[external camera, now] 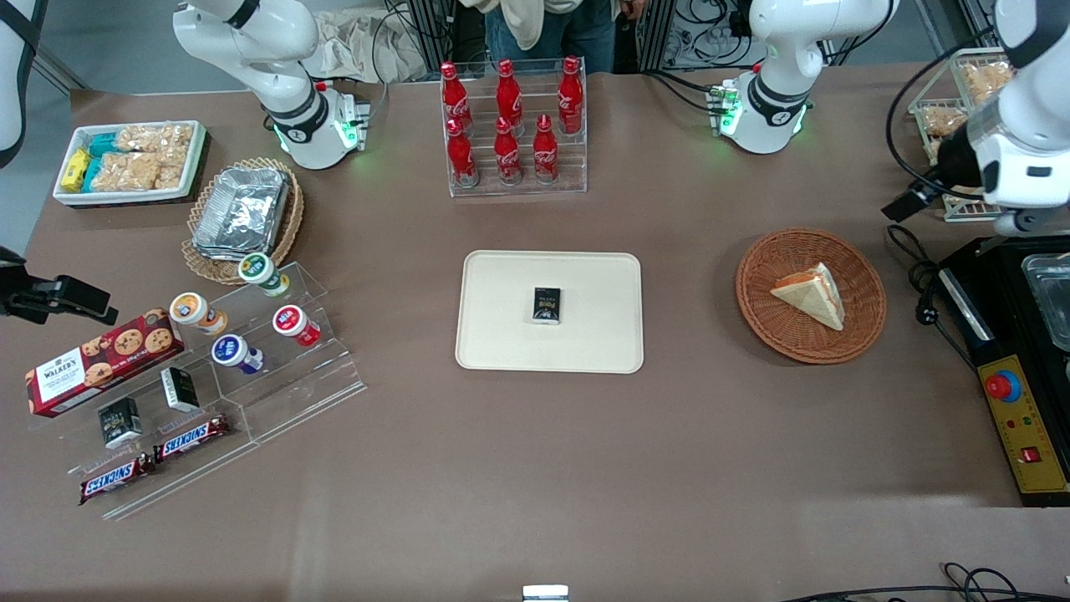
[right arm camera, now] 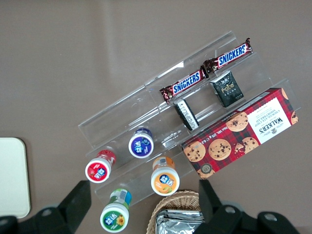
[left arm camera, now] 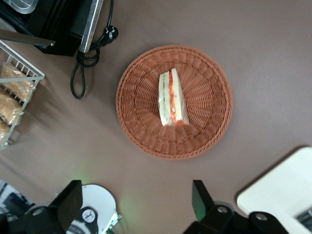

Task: Place sandwich from basket to tray
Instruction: 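Move the left gripper over the wicker basket holding the sandwich, then lower the open left gripper onto the wrapped sandwich and close it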

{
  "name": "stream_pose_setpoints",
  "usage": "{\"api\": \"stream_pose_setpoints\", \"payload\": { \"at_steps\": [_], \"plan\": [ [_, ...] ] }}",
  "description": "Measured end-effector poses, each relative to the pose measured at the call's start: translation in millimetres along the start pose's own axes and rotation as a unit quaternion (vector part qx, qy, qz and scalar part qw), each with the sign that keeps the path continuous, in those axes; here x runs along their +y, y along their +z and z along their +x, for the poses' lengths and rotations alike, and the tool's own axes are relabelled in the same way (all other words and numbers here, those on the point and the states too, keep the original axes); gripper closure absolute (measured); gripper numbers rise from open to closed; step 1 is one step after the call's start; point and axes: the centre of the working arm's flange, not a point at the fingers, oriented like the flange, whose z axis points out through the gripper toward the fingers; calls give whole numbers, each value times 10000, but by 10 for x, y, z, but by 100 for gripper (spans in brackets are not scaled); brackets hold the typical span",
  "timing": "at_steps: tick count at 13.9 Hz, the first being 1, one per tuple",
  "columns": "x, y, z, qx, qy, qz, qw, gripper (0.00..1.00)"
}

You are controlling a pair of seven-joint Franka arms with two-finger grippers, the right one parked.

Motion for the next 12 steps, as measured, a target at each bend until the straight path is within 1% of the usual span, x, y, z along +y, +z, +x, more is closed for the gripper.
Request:
{"api": "stream_pose_setpoints", "payload": {
  "at_steps": [2,3,5,8,10,12],
  "plan": [
    [-67,246,57,120,-105,-128,9998,0],
    [-65,384,40,155,-100,-156,9997,0],
    [-43,632,16,157,-93,-159,9997,0],
    [22,964,32,90,-81,-122,9999,0],
    [74,1240,46,118,-131,-161,9997,0],
    [134,1549,31,130,-346,-194,9991,0]
  ]
}}
